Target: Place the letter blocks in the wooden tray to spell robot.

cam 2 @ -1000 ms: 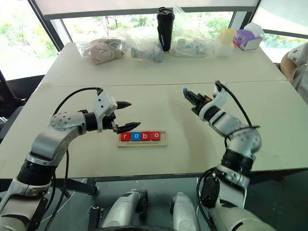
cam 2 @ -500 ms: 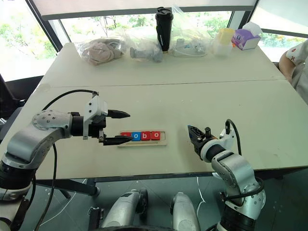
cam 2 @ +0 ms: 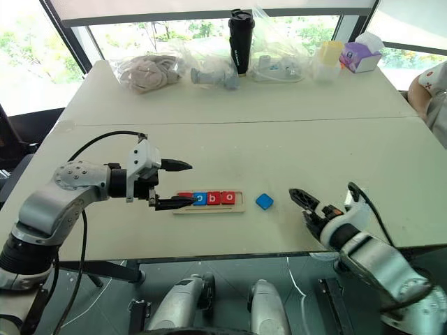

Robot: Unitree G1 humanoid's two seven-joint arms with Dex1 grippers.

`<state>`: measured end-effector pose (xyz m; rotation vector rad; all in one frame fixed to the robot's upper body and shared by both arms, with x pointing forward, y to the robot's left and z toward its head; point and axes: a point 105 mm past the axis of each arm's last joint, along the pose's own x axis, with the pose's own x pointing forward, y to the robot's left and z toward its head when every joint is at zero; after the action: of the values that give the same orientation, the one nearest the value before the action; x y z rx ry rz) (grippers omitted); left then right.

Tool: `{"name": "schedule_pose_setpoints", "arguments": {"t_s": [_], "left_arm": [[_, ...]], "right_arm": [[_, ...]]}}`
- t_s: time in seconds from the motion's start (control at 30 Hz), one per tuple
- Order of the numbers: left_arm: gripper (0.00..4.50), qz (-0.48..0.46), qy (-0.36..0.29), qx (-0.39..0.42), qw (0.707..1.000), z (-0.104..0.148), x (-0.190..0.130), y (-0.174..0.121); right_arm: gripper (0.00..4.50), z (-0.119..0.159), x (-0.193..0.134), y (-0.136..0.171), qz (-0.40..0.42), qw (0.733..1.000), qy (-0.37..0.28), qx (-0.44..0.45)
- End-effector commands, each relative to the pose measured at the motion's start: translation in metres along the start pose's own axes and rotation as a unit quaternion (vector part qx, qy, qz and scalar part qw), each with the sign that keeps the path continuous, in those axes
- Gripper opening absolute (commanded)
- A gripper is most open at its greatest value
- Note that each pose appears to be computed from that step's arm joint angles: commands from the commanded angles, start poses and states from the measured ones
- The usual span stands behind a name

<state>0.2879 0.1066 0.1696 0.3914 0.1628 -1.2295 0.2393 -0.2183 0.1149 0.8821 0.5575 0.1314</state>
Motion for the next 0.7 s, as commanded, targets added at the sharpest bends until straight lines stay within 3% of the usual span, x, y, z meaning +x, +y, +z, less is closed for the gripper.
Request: {"name": "schedule_pose_setpoints", "arguments": {"t_s": [0.03,0.1,0.17,0.23,0.3,0.47,0.57,0.7], "left_arm": [[4.5,0.0,-0.007,0.02,1.0,0.007,0.0,0.001],[4.5,-0.003,-0.005,0.019,1.0,0.007,0.0,0.001],[4.5,-0.007,-0.003,0.019,1.0,0.006,0.001,0.001],[4.5,-0.008,-0.001,0.02,1.0,0.005,0.001,0.001],[4.5,-0.01,0.001,0.02,1.0,0.005,0.002,0.001],[4.5,-0.029,0.024,0.031,0.999,0.002,0.001,-0.005],[4.5,-0.048,0.071,0.063,0.994,-0.003,-0.007,-0.012],[4.5,-0.041,0.068,0.066,0.995,-0.001,-0.007,-0.013]], "right_arm": [[4.41,0.032,-0.02,0.015,0.015,0.982,-0.005,-0.191],[4.41,0.048,-0.02,0.038,0.016,0.925,-0.017,-0.378],[4.41,0.041,-0.016,0.055,0.033,0.835,0.012,-0.549],[4.41,0.027,-0.009,0.057,0.063,0.772,0.05,-0.63],[4.41,0.017,-0.003,0.056,0.092,0.736,0.076,-0.667],[4.41,0.0,0.018,0.055,0.143,0.715,0.126,-0.673],[4.41,0.008,0.042,0.061,0.123,0.73,0.132,-0.659],[4.41,0.004,0.056,0.073,0.113,0.741,0.159,-0.643]]}}
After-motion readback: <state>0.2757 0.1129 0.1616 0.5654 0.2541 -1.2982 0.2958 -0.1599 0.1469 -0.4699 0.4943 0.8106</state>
